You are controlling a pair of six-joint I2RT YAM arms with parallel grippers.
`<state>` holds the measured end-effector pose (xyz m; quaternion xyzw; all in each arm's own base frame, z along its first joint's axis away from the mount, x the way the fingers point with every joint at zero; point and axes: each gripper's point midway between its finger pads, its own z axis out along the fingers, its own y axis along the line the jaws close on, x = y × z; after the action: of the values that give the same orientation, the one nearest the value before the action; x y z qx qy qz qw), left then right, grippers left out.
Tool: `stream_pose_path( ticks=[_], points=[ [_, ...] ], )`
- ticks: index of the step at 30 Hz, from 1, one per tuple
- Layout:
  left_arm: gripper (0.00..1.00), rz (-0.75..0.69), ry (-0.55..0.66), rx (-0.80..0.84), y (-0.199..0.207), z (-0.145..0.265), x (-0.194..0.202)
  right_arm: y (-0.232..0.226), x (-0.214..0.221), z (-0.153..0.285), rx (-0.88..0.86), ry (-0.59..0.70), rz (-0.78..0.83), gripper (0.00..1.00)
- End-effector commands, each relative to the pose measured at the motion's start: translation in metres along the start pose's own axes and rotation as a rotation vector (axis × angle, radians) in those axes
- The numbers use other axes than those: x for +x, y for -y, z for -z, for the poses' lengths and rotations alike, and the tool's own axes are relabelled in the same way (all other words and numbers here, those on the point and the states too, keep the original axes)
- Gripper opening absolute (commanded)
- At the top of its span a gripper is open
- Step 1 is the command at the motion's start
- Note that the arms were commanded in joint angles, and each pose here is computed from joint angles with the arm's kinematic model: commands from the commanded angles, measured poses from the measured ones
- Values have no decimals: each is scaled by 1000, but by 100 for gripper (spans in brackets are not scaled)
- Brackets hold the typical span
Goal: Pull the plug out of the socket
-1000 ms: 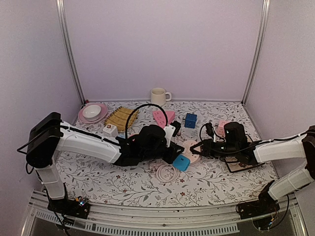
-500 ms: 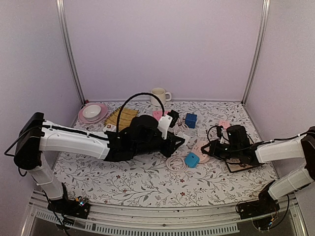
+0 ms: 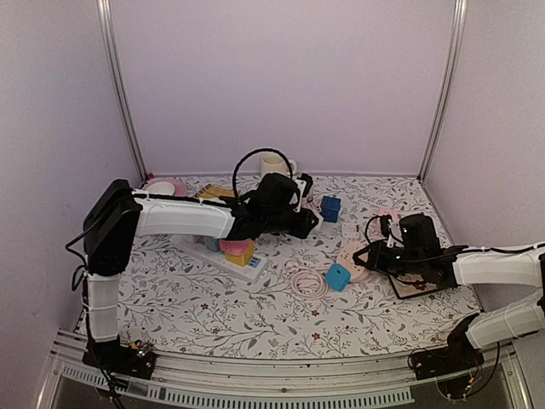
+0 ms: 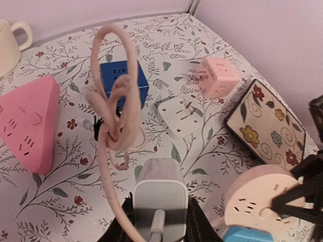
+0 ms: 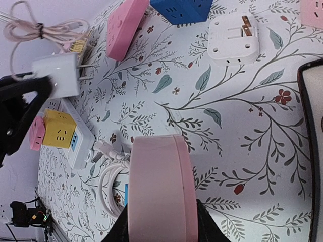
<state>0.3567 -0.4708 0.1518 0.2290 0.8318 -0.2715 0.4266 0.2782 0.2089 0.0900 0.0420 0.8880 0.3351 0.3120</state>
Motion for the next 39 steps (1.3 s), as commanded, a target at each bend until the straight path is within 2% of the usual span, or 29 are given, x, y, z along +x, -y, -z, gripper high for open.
stream_pose_path(
  ticks=[1, 7, 16, 18, 24, 26, 33, 39],
  points=[
    [0, 47, -103, -29, -30, -36, 13, -9, 4, 8, -29, -26, 37, 3],
    [2, 77, -148, -40, -51, -68, 18, -17, 4, 11, -56, -25, 46, 3],
    [22, 97, -177, -44, -65, -81, 27, -21, 2, 7, -66, -30, 53, 3],
    [28, 99, -175, -47, -69, -81, 25, -22, 1, 7, -73, -31, 52, 3],
    [54, 89, -145, -64, -76, -72, 10, -26, -3, 7, -80, -22, 51, 3],
    [58, 82, -135, -72, -79, -68, 5, -27, -4, 7, -81, -18, 52, 3],
    [59, 57, -76, -86, -79, -39, -16, -33, -13, 8, -79, -2, 65, 3],
    [59, 48, -35, -20, -54, -1, -19, -40, -22, 11, -85, 17, 78, 3]
  ],
)
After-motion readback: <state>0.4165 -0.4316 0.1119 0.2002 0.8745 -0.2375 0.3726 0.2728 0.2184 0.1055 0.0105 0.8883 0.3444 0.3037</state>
